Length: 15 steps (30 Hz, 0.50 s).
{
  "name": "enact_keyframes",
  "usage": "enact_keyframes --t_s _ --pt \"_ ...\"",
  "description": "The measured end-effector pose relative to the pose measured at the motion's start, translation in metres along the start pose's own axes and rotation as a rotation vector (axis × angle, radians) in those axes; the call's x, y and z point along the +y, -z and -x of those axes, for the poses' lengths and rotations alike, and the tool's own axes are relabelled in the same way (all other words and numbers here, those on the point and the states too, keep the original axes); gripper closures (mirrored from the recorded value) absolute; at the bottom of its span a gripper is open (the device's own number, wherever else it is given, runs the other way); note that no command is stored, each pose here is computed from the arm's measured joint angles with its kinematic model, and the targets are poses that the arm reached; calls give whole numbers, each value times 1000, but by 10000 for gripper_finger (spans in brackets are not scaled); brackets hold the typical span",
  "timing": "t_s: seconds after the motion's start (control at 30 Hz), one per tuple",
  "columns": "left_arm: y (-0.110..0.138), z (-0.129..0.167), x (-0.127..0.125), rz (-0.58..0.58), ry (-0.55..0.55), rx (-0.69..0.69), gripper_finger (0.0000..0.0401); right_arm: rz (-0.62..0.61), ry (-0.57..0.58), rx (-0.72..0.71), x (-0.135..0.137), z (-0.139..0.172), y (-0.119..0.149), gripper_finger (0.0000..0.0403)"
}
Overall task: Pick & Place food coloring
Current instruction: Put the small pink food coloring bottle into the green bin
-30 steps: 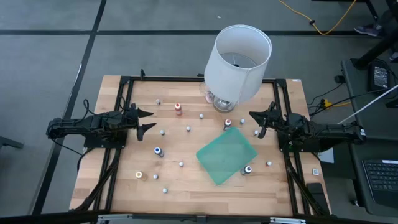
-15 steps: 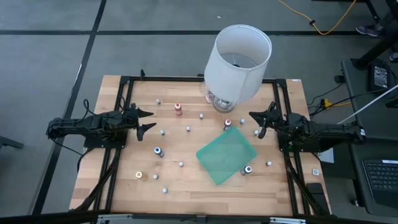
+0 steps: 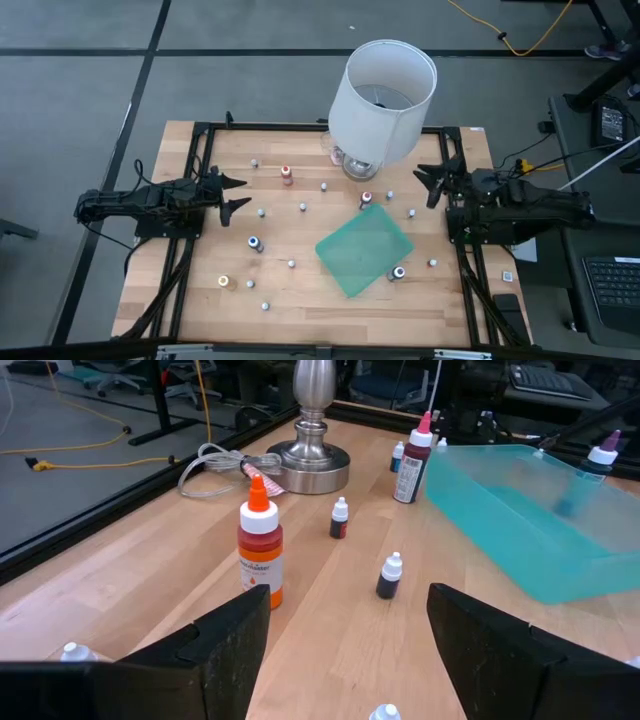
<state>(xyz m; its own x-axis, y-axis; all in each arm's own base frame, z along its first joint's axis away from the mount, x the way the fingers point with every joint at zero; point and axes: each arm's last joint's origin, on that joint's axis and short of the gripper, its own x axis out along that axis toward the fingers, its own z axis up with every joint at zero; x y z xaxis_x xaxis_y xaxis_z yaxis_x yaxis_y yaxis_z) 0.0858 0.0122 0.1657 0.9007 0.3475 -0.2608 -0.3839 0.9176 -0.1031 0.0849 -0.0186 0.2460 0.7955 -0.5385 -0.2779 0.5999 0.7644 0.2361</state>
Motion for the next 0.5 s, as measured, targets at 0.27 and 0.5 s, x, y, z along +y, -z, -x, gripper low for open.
enact_keyframes --t_s 0.27,0.5 --pt "0 0 0 0 0 0 134 -106 71 266 3 16 -24 197" --pt "0 0 0 0 0 0 135 -96 127 473 10 15 -32 205"
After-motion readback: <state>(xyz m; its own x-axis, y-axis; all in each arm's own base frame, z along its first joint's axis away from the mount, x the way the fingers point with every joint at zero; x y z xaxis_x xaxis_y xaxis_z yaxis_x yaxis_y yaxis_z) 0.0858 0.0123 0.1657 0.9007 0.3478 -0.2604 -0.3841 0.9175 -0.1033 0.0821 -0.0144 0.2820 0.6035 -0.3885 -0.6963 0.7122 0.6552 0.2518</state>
